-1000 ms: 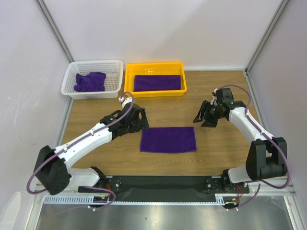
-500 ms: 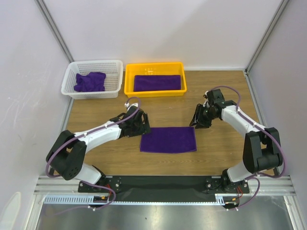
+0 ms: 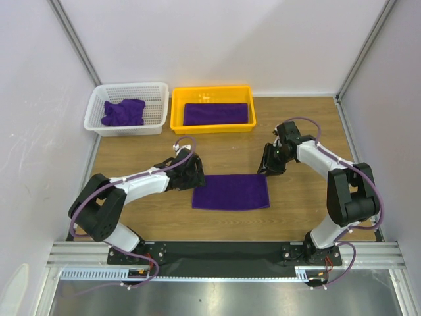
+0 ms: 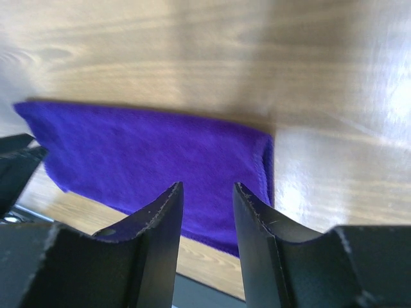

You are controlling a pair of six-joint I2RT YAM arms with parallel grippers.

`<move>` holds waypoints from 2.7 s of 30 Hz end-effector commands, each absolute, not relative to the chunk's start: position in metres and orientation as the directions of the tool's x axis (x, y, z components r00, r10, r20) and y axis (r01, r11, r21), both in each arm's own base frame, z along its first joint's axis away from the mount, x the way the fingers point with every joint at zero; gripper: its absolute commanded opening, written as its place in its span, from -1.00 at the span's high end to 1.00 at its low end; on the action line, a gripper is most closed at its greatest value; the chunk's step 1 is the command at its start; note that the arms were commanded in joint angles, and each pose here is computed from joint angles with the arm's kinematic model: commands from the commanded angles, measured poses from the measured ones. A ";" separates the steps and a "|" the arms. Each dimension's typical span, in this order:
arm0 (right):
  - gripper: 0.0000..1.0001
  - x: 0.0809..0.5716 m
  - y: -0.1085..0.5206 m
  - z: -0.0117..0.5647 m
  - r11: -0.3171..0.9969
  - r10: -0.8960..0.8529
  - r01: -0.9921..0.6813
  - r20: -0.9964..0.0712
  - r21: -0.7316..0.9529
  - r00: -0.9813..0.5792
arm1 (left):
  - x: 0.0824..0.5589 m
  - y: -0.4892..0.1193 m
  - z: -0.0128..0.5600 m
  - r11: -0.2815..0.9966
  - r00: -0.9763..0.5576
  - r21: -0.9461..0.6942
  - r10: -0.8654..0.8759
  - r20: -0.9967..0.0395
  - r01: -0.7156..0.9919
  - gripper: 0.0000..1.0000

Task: Fold and stack the towels
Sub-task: Fold the towel

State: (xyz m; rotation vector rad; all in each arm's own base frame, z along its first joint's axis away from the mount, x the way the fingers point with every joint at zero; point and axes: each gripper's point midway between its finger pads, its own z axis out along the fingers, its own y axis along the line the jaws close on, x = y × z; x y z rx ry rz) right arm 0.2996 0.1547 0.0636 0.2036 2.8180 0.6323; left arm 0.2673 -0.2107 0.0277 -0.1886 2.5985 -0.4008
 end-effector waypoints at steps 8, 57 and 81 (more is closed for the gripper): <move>0.14 0.311 0.164 0.059 0.900 0.181 0.058 -0.249 0.432 -0.951 | 0.271 -0.218 0.025 0.942 -0.864 -0.334 -0.175 -0.472 -0.009 -0.38; 0.14 0.262 0.215 0.068 0.901 0.116 -0.011 -0.265 0.434 -0.957 | 0.200 -0.191 -0.018 0.977 -0.904 -0.214 -0.107 -0.414 -0.018 0.01; 0.28 0.243 0.257 0.035 0.891 0.036 -0.092 -0.270 0.444 -0.962 | 0.221 -0.148 0.058 0.993 -0.796 -0.023 -0.110 -0.595 -0.119 0.99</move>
